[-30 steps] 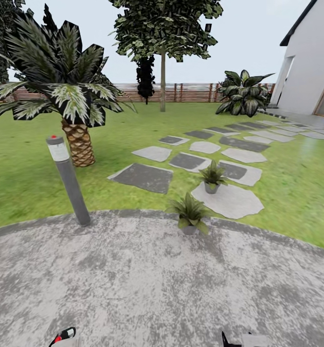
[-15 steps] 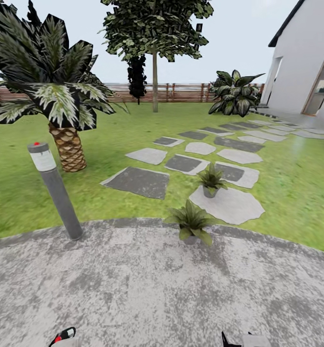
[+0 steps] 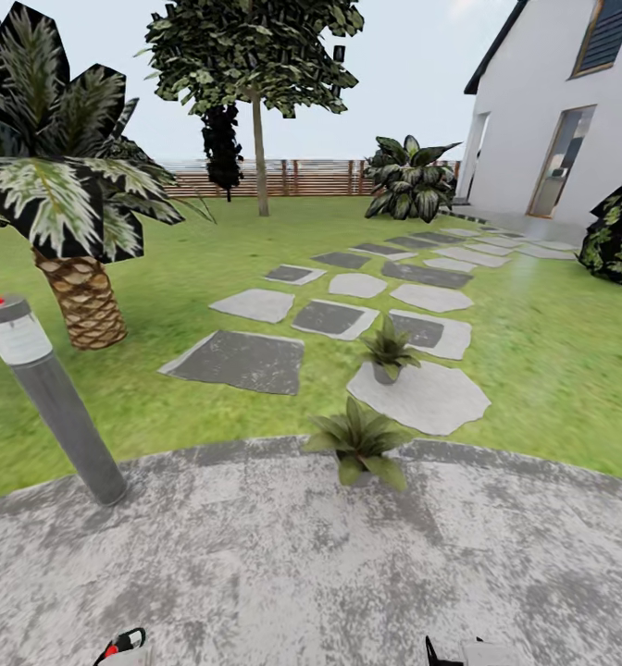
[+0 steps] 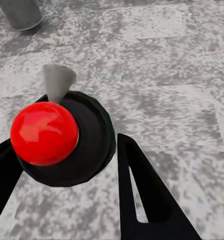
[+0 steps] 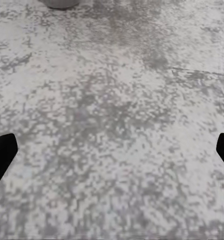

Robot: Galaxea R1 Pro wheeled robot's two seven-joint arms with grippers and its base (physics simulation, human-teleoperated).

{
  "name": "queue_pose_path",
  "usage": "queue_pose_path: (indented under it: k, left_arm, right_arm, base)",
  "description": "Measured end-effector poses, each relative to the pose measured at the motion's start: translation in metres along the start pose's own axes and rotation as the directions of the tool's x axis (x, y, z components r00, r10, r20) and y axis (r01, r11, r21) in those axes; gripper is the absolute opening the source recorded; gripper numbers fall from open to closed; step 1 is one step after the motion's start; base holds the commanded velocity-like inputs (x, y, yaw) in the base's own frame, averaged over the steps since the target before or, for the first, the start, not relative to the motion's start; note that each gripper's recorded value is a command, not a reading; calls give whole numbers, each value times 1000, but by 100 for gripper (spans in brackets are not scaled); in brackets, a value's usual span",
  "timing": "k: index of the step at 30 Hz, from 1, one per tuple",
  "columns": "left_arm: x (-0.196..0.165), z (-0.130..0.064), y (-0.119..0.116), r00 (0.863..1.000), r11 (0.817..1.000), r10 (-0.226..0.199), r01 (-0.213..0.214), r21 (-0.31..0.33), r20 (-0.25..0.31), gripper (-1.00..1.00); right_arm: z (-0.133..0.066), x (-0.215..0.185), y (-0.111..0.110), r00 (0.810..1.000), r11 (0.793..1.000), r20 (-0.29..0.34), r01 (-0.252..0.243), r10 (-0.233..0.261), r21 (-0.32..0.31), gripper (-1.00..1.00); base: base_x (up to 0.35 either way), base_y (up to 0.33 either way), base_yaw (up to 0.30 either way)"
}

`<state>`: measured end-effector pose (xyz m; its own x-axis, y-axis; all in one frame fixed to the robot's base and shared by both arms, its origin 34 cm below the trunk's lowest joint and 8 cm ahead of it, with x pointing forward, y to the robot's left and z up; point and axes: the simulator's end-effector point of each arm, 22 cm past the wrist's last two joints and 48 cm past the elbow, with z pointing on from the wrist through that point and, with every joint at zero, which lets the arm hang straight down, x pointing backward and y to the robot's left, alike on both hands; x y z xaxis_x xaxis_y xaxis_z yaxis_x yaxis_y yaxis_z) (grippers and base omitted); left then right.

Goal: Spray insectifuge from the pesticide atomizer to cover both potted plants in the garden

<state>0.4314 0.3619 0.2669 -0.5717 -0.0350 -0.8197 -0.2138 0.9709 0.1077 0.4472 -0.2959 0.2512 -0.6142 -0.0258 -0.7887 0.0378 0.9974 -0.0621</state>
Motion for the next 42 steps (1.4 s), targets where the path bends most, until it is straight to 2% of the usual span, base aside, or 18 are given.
queue_pose_path:
  k: [10,16,31,36,42]
  left_arm:
    - [0,0,0,1000,1000,0,0,1,0,-100]
    - [0,0,-1,1000,1000,0,0,2,1,-100]
    - [0,0,3,1000,1000,2,-2,-3,1,-100]
    - [0,0,1,1000,1000,-1,1,0,1,-100]
    - [1,-1,-8,1000,1000,-5,5,15,-1,-100]
  right_arm:
    - [0,0,0,1000,1000,0,-1,1,2,100]
    - [0,0,0,1000,1000,0,0,0,0,100]
    - [0,0,-1,1000,1000,0,-6,6,6,100]
    - [1,-1,-13,1000,1000,3,0,0,25,100]
    - [1,-1,-16,1000,1000,4,4,-4,27,100]
  base:
    - [271,216,-25]
    - [73,156,-278]
    - [2,7,-299]
    - [0,0,-300]
    - [0,0,-300]
